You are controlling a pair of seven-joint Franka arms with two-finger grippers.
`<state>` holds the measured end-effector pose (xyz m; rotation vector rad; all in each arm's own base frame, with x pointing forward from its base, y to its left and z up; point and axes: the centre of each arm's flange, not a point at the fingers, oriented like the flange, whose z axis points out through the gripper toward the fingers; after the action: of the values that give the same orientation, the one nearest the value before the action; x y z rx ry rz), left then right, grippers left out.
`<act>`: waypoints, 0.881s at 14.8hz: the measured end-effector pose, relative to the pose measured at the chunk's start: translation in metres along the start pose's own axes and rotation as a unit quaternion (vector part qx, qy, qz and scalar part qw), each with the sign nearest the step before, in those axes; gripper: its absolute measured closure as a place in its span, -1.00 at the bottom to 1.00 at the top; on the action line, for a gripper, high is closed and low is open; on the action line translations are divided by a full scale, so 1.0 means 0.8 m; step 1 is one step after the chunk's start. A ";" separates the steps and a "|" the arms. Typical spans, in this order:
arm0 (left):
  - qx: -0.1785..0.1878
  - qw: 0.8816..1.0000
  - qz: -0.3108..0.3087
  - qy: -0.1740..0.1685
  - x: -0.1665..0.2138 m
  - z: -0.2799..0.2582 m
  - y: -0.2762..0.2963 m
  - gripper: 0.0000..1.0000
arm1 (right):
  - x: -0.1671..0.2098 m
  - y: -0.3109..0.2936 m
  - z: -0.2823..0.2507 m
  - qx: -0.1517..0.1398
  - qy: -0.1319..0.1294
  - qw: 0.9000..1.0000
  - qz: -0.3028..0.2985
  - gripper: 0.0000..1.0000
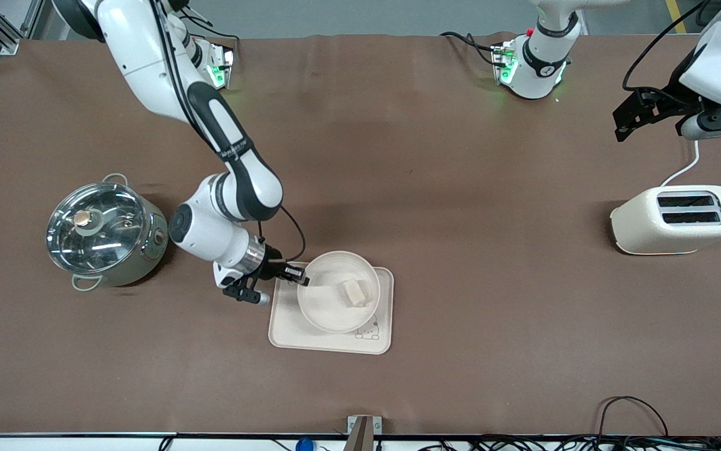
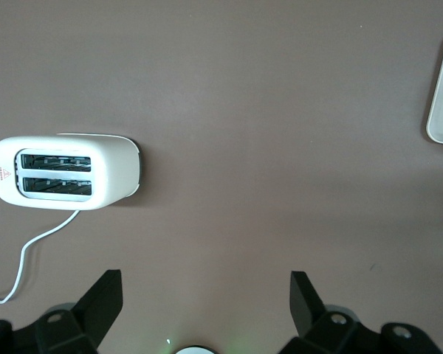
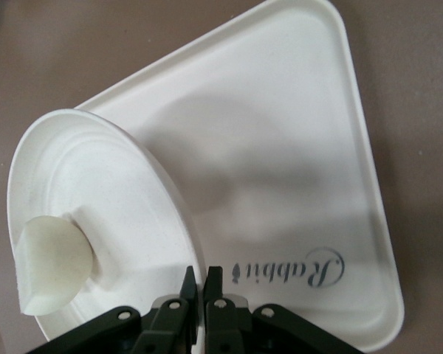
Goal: Place bun in plate and plate on tray
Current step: 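Move the plate over the tray with the right gripper, then lower the plate onto the tray and open the right gripper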
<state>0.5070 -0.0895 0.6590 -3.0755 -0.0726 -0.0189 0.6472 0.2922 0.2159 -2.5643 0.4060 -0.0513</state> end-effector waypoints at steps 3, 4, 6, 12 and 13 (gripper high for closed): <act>0.000 1.000 0.020 0.000 0.001 0.000 -0.003 -1.00 | 0.012 0.013 0.028 -0.005 -0.008 1.000 0.000 0.87; 0.000 1.000 0.023 0.000 0.001 0.000 -0.005 -1.00 | 0.012 0.018 0.037 -0.009 -0.010 1.000 -0.006 0.87; -0.002 1.000 0.025 -0.002 0.001 0.001 -0.005 -1.00 | 0.013 0.022 0.046 -0.014 -0.012 1.000 -0.022 0.87; -0.004 1.000 0.022 -0.003 0.001 0.000 -0.009 -1.00 | 0.015 0.019 0.045 -0.015 -0.010 0.999 -0.035 0.63; -0.004 1.000 0.022 -0.004 0.001 0.000 -0.009 -1.00 | 0.015 0.019 0.045 -0.015 -0.010 0.999 -0.036 0.44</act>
<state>0.5072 -0.0820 0.6597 -3.0844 -0.0052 -0.0051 0.6585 0.2945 0.1766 -2.6065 0.3098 -0.0447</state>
